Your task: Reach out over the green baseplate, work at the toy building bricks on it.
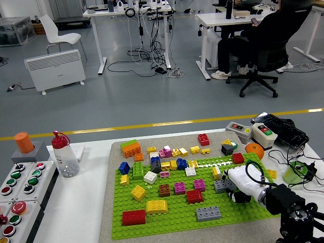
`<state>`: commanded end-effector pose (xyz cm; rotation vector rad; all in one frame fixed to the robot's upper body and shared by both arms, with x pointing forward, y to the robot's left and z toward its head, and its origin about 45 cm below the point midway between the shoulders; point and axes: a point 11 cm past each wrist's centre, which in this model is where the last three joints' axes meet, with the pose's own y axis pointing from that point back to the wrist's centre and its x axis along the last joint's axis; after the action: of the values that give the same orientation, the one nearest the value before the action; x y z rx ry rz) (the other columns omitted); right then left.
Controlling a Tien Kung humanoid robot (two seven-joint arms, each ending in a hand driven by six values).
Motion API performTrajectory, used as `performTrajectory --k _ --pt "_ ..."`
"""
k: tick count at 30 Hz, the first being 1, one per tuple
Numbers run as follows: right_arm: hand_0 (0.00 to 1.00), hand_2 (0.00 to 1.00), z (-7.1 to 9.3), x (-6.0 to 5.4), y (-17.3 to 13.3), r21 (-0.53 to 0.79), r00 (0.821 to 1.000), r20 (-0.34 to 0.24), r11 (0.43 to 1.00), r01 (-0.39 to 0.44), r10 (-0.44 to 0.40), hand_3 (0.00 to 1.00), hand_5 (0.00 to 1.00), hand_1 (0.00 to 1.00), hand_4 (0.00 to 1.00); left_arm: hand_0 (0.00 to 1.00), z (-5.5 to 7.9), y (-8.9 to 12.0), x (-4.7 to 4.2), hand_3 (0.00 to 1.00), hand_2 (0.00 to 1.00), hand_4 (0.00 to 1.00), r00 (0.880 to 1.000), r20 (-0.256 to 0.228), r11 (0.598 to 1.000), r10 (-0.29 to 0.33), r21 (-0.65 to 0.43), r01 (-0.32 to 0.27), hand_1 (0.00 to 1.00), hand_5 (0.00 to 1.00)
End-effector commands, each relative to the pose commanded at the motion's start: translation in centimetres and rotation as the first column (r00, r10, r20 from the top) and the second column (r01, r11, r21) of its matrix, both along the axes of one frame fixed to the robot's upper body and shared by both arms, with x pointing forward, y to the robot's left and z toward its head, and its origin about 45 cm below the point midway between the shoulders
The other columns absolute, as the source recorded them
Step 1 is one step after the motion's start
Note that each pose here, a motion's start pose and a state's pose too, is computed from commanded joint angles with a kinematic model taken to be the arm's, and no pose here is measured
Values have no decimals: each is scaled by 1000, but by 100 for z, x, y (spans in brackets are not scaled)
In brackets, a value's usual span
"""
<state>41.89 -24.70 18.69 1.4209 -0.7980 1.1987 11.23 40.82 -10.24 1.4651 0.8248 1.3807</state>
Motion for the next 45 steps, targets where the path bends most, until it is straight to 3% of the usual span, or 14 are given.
performTrajectory --k 11,21,30,33,40,45 --pt "602 659 41 -42 21 23 1000 17 1000 -13 13 562 242 672 513 653 -9 -2 -37 575 674 288 1000 -8 1000 1 0 -1 686 998" --pt "601 660 264 -140 114 99 997 68 994 -50 43 560 226 672 486 652 -19 0 -83 576 673 289 1000 -16 1000 2 1 -2 687 998" --pt "600 664 379 -304 208 209 995 77 975 -73 58 560 215 673 472 651 -23 1 -98 576 673 288 1000 -18 1000 2 1 -2 687 998" --pt "600 667 393 -408 261 258 996 61 963 -84 71 560 210 674 458 655 -21 4 -93 577 674 288 1000 -16 1000 3 2 -3 687 998" --pt "604 669 339 -627 392 318 993 21 941 -114 113 560 206 675 452 654 -17 6 -78 577 673 288 1000 -11 1000 5 1 -5 687 998" --pt "606 670 276 -713 444 330 991 0 936 -124 131 561 199 677 446 655 -15 6 -71 577 674 288 1000 -10 1000 5 1 -5 688 998"
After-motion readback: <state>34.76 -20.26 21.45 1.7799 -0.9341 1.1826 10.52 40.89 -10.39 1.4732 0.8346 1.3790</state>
